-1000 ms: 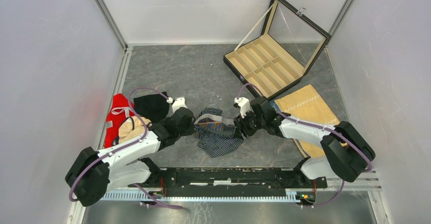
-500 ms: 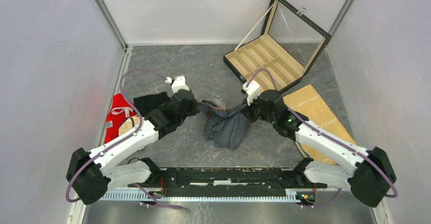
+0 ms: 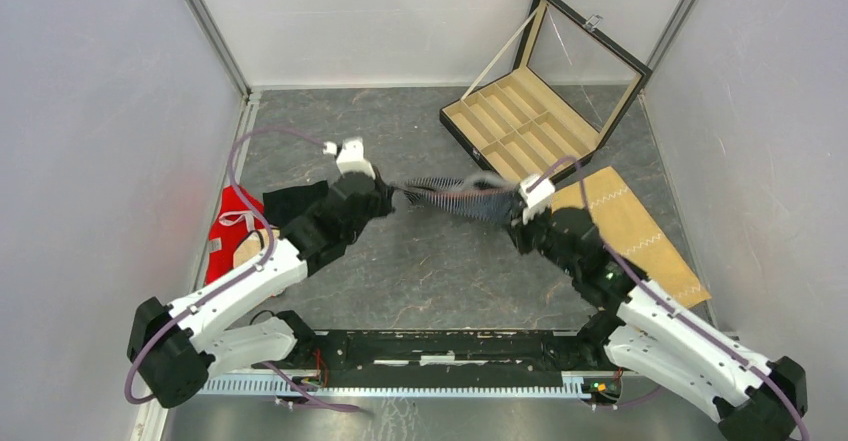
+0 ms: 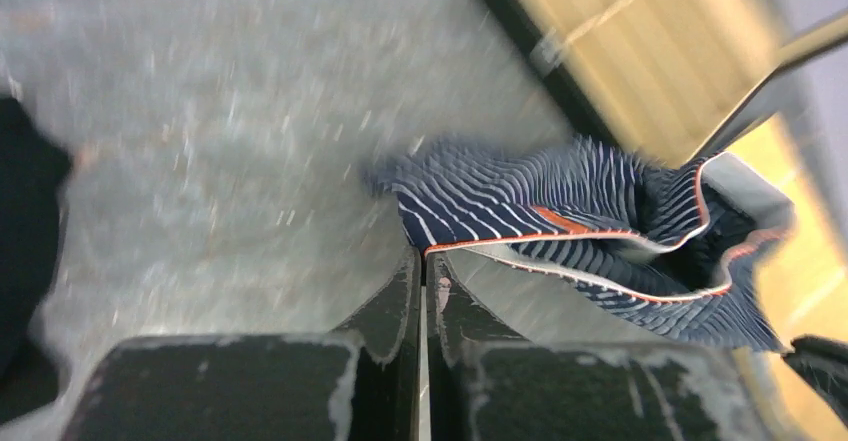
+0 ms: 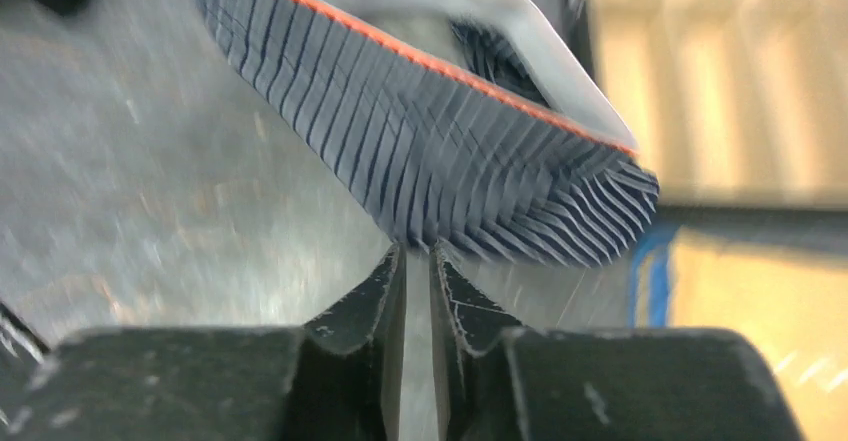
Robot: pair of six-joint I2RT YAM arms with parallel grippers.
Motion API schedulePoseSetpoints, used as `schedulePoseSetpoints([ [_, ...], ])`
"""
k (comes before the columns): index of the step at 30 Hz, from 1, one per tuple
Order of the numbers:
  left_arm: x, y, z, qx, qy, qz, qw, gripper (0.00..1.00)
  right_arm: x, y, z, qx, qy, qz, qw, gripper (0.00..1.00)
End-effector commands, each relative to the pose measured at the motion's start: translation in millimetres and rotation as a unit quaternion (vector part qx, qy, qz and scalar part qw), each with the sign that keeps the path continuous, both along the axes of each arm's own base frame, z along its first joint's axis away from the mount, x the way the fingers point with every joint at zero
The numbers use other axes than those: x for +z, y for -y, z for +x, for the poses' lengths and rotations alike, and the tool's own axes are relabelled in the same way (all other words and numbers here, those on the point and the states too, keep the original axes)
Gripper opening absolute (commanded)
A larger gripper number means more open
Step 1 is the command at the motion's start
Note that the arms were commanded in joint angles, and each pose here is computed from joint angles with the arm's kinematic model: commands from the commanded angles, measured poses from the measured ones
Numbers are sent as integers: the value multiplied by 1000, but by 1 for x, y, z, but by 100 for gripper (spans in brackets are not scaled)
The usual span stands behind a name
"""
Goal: Roll the underwear
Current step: Flatten out the underwear at the center of the board.
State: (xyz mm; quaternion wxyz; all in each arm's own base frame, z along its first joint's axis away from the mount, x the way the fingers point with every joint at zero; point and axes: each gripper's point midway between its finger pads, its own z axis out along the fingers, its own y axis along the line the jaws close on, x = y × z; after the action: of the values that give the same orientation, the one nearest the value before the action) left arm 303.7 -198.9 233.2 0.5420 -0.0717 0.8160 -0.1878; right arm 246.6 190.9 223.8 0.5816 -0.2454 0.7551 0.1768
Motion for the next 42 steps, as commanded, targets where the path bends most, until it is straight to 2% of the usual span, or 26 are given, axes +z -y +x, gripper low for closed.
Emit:
schedulePoseSetpoints([
  [1, -97, -3, -41, -56, -85, 14, 995, 2, -120, 17, -46, -13, -147, 2, 989, 26],
  [3, -128, -4, -59, -72, -114, 2, 991, 2, -135, 23, -56, -25, -159, 24, 987, 37],
  [7, -160, -13, -79, -77, -143, -3, 987, 2, -128, 31, -53, -53, -144, 45, 987, 49],
  [13, -164, -20, -82, -67, -142, -3, 988, 2, -113, 24, -42, -53, -136, 43, 988, 61],
  [18, -165, -22, -81, -59, -145, 0, 988, 2, -101, 18, -18, -57, -118, -11, 991, 68],
  [22, -165, -23, -81, -56, -147, 1, 988, 2, -91, 6, 4, -46, -116, -35, 992, 65],
  [30, -165, -24, -82, -56, -148, 4, 987, 2, -112, -20, 31, 10, -153, -89, 984, 64],
  [33, -165, -24, -81, -55, -149, 5, 987, 2, -120, -21, 40, 7, -162, -104, 981, 62],
  [37, -166, -23, -82, -58, -152, 6, 987, 2, -130, -28, 40, 26, -180, -110, 977, 56],
  [42, -167, -23, -82, -57, -152, 7, 987, 2, -143, -24, 38, 26, -193, -125, 973, 56],
])
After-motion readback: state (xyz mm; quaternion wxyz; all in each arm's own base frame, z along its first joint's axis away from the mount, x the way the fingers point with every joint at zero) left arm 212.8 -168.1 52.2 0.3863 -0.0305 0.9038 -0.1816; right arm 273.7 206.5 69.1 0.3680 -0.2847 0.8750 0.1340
